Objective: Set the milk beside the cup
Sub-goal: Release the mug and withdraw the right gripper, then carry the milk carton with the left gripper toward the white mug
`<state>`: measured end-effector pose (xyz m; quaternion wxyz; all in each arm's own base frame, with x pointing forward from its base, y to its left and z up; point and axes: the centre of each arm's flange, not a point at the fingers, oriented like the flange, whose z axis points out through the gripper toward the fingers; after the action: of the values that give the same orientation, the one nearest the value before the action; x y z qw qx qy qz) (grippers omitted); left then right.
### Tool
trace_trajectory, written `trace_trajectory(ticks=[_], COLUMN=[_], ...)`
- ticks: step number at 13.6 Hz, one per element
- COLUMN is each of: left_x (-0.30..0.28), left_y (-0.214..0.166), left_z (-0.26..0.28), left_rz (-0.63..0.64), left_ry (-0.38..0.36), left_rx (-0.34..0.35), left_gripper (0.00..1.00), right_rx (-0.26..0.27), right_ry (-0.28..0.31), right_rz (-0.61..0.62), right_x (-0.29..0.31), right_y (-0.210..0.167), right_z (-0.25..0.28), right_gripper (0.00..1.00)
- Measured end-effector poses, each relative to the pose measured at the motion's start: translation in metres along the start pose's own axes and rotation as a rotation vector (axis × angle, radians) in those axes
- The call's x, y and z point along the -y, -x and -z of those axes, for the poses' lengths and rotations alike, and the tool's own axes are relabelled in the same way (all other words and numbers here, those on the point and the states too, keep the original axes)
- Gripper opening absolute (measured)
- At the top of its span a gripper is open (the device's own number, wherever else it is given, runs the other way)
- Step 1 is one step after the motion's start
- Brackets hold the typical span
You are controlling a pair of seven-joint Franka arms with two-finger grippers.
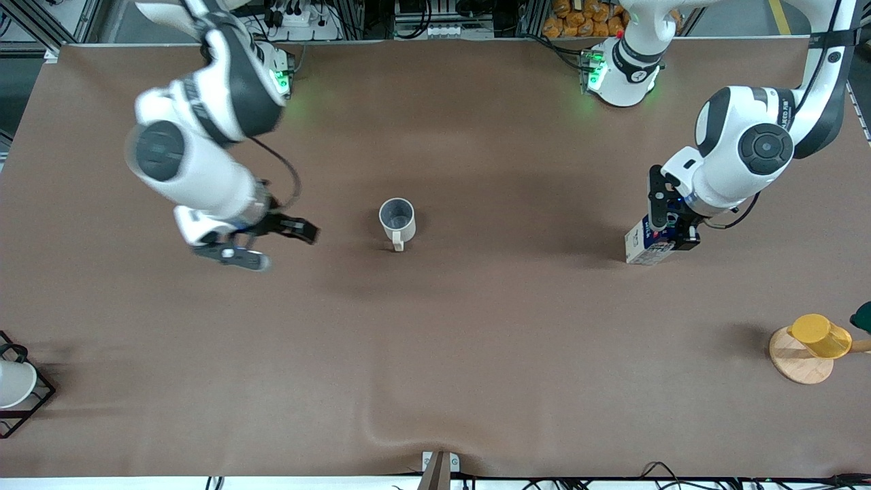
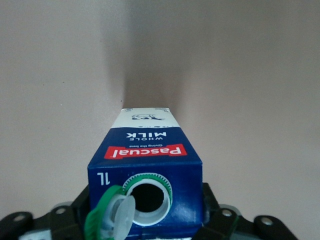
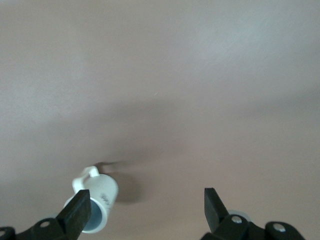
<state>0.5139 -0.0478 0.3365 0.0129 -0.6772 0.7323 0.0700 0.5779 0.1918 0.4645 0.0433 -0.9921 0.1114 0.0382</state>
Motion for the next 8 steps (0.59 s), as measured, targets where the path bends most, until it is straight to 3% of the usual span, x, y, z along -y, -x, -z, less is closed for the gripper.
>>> trace_trajectory(ticks=[5,8], left_x=[0.006,0.010], left_y=[-0.002,-0.001], left_z=[0.010,0.026], left_rz=[-0.001,0.040], left_ry=[-0.010,0.019], left_rx=[-0.001,-0.033], left_gripper=[0.77,0.76], right_rx=[-0.005,0.006], right_ry=[-0.011,-0.006], right_rz=[0.121,0.179], right_x=[-0.123,-0.167], right_y=[-0.021,-0.025], right_z=[0.062,0.114], right_gripper=[1.00,1.00])
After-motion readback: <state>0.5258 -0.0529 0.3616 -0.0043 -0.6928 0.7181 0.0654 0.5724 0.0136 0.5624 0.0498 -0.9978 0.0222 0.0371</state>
